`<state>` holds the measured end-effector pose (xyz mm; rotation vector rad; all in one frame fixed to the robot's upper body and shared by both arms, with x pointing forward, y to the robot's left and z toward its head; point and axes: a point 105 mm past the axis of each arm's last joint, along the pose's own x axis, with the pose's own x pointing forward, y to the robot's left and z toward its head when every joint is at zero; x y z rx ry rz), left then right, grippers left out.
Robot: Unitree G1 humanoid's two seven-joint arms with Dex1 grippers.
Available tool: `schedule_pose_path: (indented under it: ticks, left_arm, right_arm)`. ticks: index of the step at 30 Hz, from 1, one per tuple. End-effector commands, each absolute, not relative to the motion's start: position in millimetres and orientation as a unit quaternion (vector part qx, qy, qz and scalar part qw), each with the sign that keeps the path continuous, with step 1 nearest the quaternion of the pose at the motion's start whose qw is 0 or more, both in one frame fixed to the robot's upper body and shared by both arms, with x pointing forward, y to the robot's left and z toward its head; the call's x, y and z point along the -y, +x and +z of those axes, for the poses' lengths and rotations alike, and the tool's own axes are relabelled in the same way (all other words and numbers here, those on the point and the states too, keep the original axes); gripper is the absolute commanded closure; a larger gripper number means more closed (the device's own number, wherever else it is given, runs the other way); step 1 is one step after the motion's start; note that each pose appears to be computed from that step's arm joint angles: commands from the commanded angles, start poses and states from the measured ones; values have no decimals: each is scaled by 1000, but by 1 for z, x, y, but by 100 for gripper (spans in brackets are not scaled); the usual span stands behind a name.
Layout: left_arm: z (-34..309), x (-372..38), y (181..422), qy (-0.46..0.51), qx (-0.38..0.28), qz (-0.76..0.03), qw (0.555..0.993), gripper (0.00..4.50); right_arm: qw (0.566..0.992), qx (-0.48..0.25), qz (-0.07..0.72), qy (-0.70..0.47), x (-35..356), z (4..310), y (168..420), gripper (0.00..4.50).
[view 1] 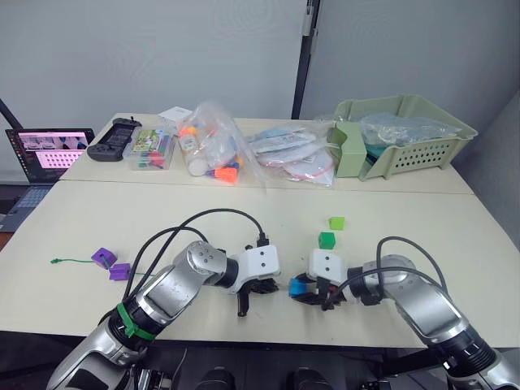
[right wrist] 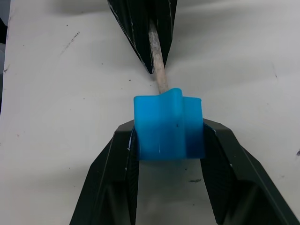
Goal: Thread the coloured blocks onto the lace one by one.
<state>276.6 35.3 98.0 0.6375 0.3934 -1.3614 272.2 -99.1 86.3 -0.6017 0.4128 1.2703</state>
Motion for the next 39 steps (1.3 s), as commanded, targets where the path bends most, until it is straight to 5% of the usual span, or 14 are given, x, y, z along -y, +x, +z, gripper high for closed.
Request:
schedule_pose_path:
  ticks: [1,26,39]
  left_arm:
    - [116,-7,266,272,-111,-649,702,450]
    - [119,-27,263,248,-116,-696,664,450]
    - [110,-48,262,240,-126,-671,690,450]
  right_arm:
    - [731,-190,598,-267,88,82,265,316]
    - [718,-182,616,-269,88,83,257,316]
    - [722,-191,606,-275,100,74,255,316]
